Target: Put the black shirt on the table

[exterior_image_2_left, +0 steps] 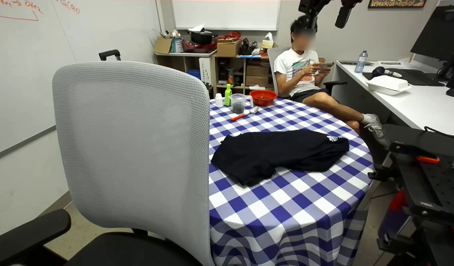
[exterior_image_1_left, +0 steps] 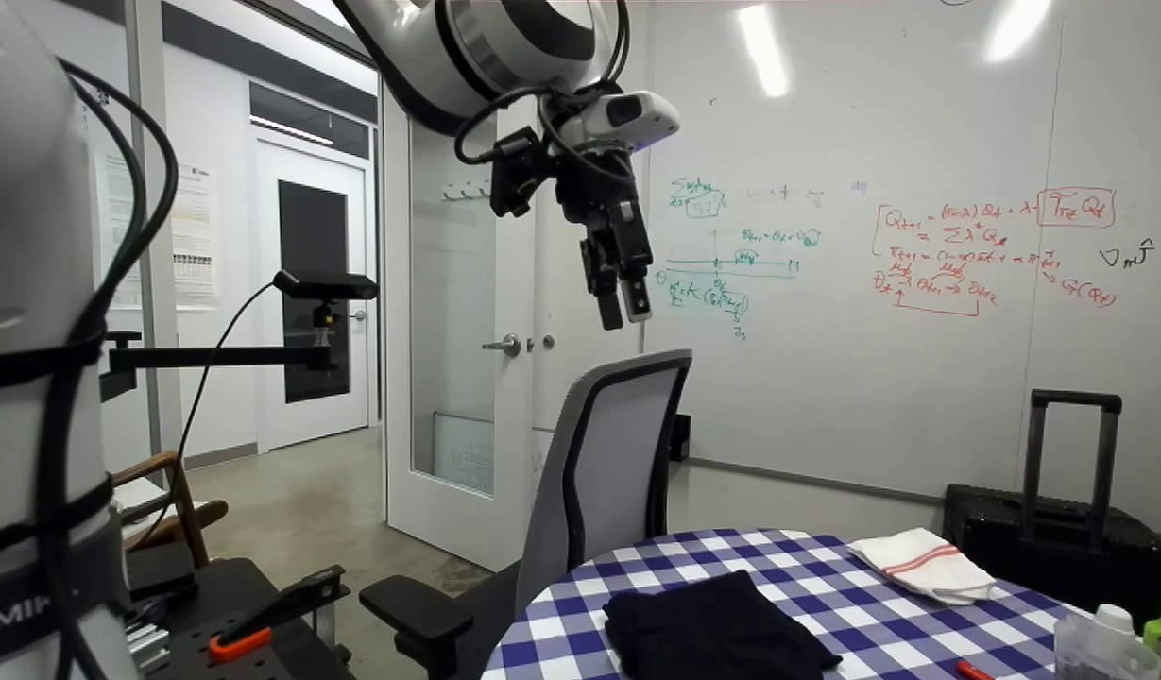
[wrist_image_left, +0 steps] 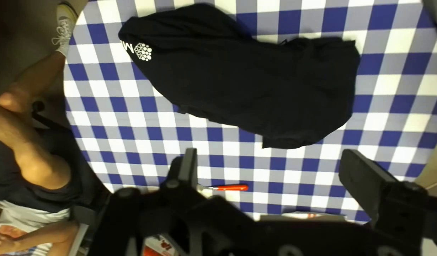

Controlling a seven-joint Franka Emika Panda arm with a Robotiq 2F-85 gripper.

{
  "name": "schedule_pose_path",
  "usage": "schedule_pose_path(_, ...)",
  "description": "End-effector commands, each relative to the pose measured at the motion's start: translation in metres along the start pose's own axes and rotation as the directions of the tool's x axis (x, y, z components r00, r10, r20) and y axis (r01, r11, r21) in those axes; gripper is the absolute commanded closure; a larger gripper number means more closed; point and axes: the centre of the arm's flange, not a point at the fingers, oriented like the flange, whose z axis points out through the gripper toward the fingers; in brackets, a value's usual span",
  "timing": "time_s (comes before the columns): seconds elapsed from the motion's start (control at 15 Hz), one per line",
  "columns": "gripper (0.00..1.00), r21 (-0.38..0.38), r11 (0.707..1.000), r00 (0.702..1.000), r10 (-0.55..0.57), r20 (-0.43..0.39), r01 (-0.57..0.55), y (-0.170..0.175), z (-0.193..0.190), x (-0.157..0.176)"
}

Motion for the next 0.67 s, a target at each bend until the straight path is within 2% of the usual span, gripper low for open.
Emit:
schedule_pose_path(0.0,0.00,0.088,0.980,0.983,-0.180,0.024,0.177,0.005,-0.019,-0.027)
schedule_pose_path(0.13,0.00,0.125,0.953,0.960,-0.280,0.018,0.276,0.003,-0.027,-0.040)
schedule_pose_path(0.33,0.00,0.182,0.891,0.906,-0.423,-0.007,0.417,0.000,-0.041,-0.059)
schedule_pose_path(0.4,0.00,0.140,0.929,0.938,-0.346,0.006,0.341,-0.009,-0.026,-0.041)
schedule_pose_path(0.6,0.00,0.161,0.903,0.915,-0.402,-0.014,0.399,-0.008,-0.035,-0.052)
